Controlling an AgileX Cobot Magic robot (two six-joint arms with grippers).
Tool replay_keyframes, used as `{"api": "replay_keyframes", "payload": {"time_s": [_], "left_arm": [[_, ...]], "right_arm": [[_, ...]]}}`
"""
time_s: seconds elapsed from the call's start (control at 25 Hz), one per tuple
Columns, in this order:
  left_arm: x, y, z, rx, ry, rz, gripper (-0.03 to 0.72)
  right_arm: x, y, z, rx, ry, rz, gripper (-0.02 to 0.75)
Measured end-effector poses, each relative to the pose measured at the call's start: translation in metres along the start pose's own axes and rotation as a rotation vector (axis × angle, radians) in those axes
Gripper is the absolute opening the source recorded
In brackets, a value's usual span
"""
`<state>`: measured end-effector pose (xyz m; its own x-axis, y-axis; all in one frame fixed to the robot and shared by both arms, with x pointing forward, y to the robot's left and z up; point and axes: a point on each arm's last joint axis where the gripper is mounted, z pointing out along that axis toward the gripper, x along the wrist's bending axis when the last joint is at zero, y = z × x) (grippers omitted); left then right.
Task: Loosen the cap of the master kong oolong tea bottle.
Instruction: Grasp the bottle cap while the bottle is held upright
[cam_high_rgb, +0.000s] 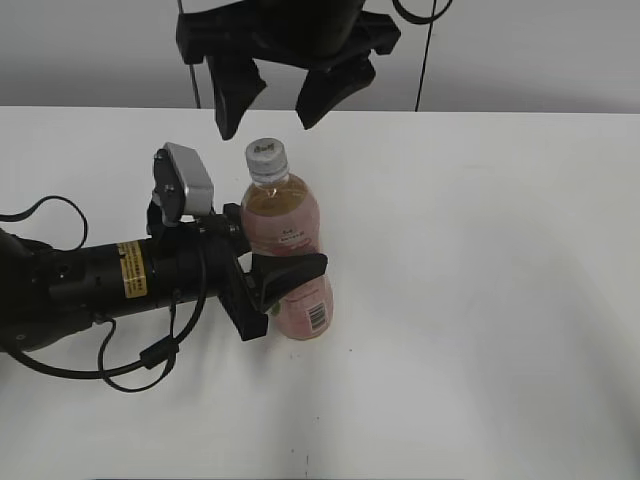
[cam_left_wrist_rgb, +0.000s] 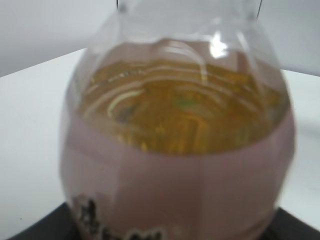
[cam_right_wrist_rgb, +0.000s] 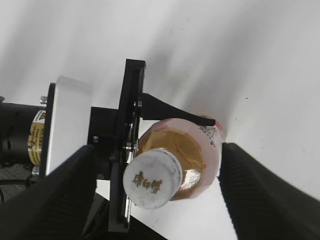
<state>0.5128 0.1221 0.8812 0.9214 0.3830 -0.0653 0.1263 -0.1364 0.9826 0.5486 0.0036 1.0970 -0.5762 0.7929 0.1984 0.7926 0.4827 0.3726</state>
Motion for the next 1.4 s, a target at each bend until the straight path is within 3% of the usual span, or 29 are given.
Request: {"api": "replay_keyframes", "payload": {"time_s": [0.4,0.68,1.4], "left_arm": [[0.000,0.000,0.000,0.000,0.000,0.000,0.385],[0.000,0.000,0.000,0.001,0.000,0.000,0.385],[-0.008,0.001,0.010,0.014,-0.012,0.008,0.385]], "right_arm": [[0.000,-0.001,0.001,0.003,-0.020,0.001,0.540],[-0.004,-0.016,0.014,0.071,-0.044,0.005,0.540],[-0.002,-0.014,0.003,0.044,-0.035,0.003,0.535]]}}
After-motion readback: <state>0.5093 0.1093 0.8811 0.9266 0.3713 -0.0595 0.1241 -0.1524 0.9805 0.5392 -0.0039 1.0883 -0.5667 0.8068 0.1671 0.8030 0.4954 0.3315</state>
